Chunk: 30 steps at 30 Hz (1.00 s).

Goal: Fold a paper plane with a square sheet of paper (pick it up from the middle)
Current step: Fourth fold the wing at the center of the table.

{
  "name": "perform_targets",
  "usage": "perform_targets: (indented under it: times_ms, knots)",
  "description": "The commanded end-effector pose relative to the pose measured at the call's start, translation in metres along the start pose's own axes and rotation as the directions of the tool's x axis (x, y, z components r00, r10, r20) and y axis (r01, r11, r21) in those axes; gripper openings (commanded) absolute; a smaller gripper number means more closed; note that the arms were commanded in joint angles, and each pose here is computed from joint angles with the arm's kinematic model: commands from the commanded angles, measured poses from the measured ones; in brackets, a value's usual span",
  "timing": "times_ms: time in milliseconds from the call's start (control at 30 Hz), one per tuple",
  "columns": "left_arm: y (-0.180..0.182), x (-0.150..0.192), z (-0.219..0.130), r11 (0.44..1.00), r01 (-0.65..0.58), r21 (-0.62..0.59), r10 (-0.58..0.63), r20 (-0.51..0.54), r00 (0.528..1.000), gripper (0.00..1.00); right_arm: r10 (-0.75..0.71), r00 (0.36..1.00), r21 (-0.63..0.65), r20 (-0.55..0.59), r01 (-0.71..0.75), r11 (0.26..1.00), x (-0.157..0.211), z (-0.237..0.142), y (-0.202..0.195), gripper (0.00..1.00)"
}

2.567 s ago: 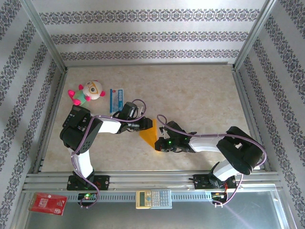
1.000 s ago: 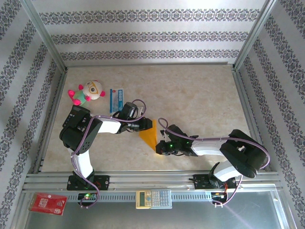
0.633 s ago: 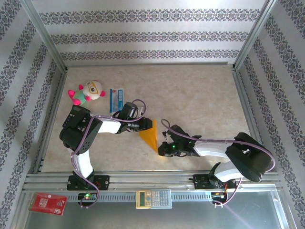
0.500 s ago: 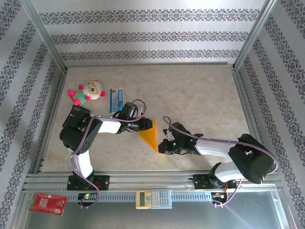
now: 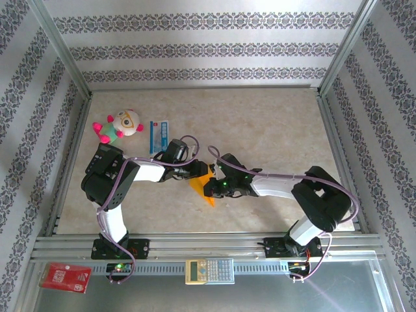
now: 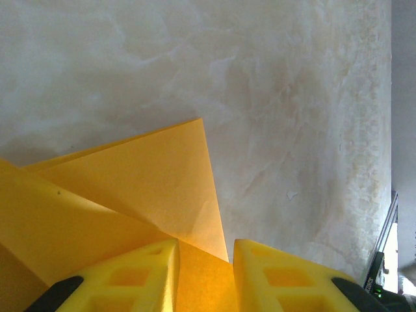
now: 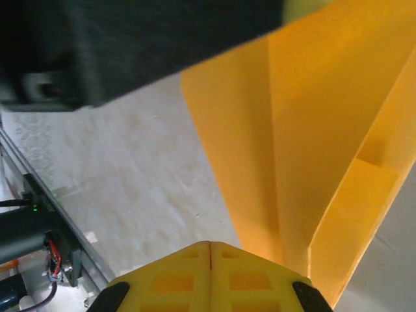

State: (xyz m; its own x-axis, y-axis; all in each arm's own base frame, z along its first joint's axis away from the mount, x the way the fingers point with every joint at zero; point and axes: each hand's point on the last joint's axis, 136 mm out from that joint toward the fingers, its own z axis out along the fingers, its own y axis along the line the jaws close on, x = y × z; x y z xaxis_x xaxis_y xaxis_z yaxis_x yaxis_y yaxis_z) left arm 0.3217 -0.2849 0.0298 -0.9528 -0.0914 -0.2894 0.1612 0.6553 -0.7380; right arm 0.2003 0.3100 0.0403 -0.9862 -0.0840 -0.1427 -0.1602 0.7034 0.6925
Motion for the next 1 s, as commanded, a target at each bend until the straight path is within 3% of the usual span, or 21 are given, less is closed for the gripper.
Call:
perform_targets:
  times_ms: [0, 700, 967]
  knots:
    - [0.045, 0.022, -0.001, 0.985, 0.069, -0.156, -0.078, -0.052, 0.996, 0.30, -0.003, 1.000, 0.024, 0.008, 0.003, 1.000, -0.007, 0.002, -0.009, 0.01]
    - [0.046, 0.023, -0.001, 0.985, 0.068, -0.157, -0.077, -0.052, 0.996, 0.30, 0.067, 0.997, 0.105, -0.023, -0.065, 0.992, 0.014, 0.011, -0.053, 0.01]
    - [0.047, 0.023, -0.002, 0.984, 0.061, -0.168, -0.071, -0.052, 0.996, 0.30, 0.109, 0.993, 0.198, -0.055, -0.096, 0.975, 0.036, 0.011, -0.079, 0.00]
